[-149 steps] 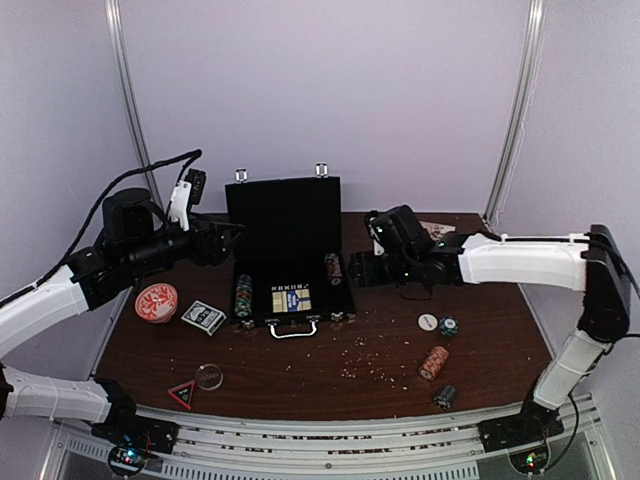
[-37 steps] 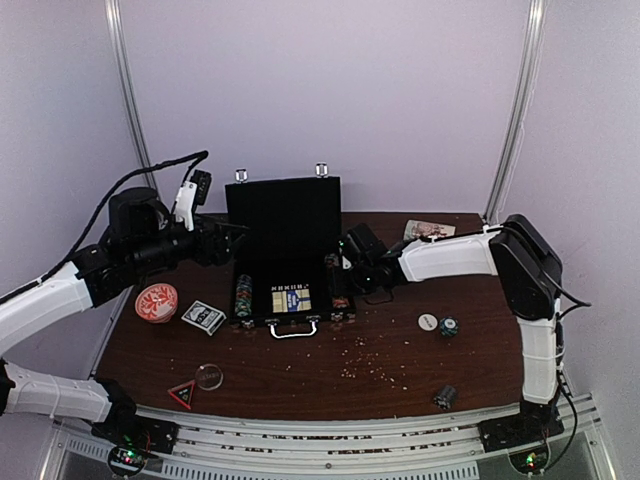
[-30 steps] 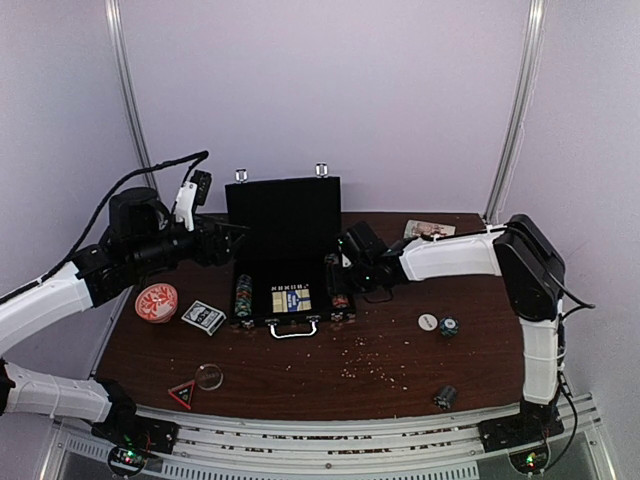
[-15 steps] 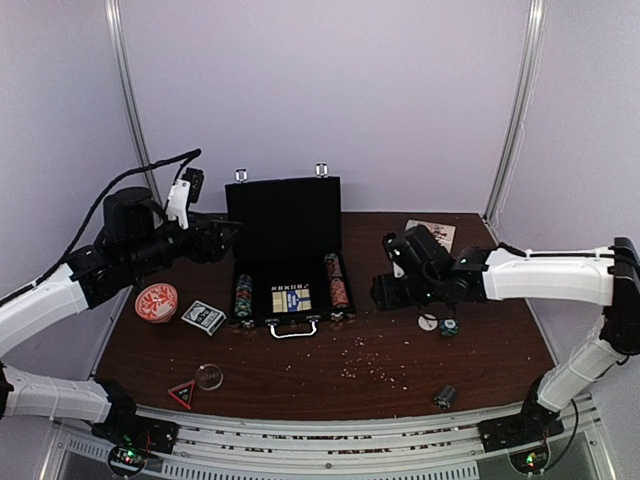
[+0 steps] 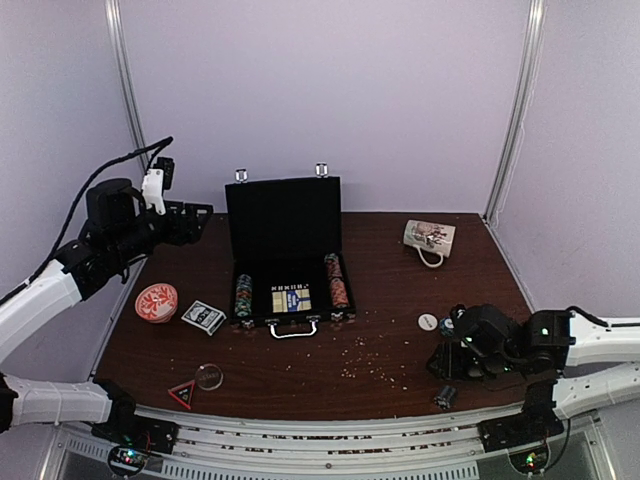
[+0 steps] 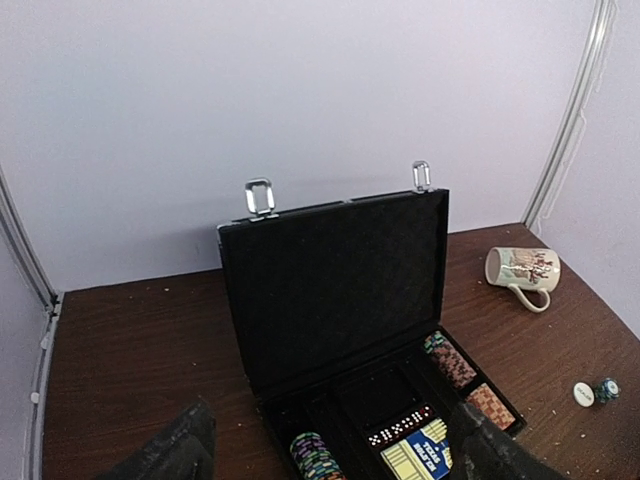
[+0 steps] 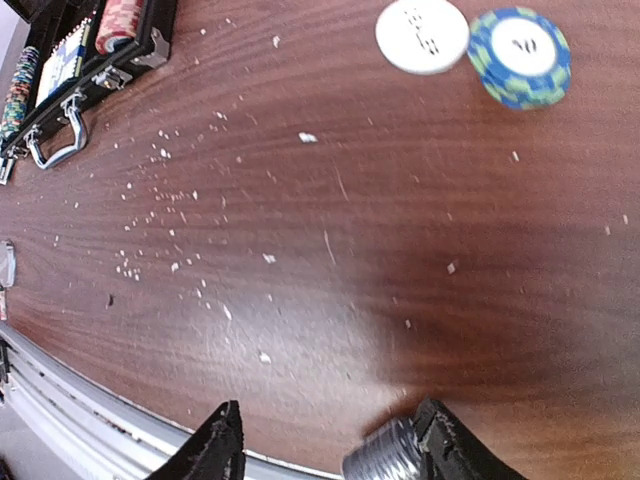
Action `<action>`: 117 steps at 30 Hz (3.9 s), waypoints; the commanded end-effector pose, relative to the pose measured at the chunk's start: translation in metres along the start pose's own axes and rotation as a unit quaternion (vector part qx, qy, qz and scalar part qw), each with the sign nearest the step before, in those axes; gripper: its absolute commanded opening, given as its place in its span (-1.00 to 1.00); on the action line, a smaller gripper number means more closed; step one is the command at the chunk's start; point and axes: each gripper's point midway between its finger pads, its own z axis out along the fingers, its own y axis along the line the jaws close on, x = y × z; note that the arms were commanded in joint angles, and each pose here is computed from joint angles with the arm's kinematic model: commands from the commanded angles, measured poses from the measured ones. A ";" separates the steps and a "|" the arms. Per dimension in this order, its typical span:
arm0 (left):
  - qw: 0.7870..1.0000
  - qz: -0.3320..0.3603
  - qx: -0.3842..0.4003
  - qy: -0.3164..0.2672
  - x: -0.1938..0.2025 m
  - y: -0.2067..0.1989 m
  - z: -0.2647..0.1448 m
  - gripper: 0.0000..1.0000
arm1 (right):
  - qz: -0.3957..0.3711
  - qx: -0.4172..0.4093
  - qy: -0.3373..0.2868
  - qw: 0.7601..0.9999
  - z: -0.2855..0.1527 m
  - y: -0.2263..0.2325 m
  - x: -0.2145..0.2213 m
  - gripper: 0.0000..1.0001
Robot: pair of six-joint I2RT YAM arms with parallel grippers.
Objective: Pack up texas hold em set
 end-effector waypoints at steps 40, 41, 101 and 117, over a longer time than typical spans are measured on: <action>0.992 -0.032 0.107 -0.061 -0.042 -0.032 -0.028 0.64 | 0.028 0.070 0.102 0.992 0.049 -0.004 0.050 -0.22; 0.991 -0.033 0.110 -0.062 -0.043 -0.033 -0.028 0.64 | 0.020 0.075 0.091 0.993 0.048 -0.002 0.043 -0.26; 0.994 -0.015 0.076 -0.073 -0.048 -0.023 -0.032 0.65 | -0.214 -0.058 -0.087 0.971 0.193 0.225 -0.285 0.17; 0.995 -0.018 0.075 -0.058 -0.039 -0.022 -0.024 0.65 | -0.174 0.051 -0.107 0.978 0.096 0.106 -0.219 0.22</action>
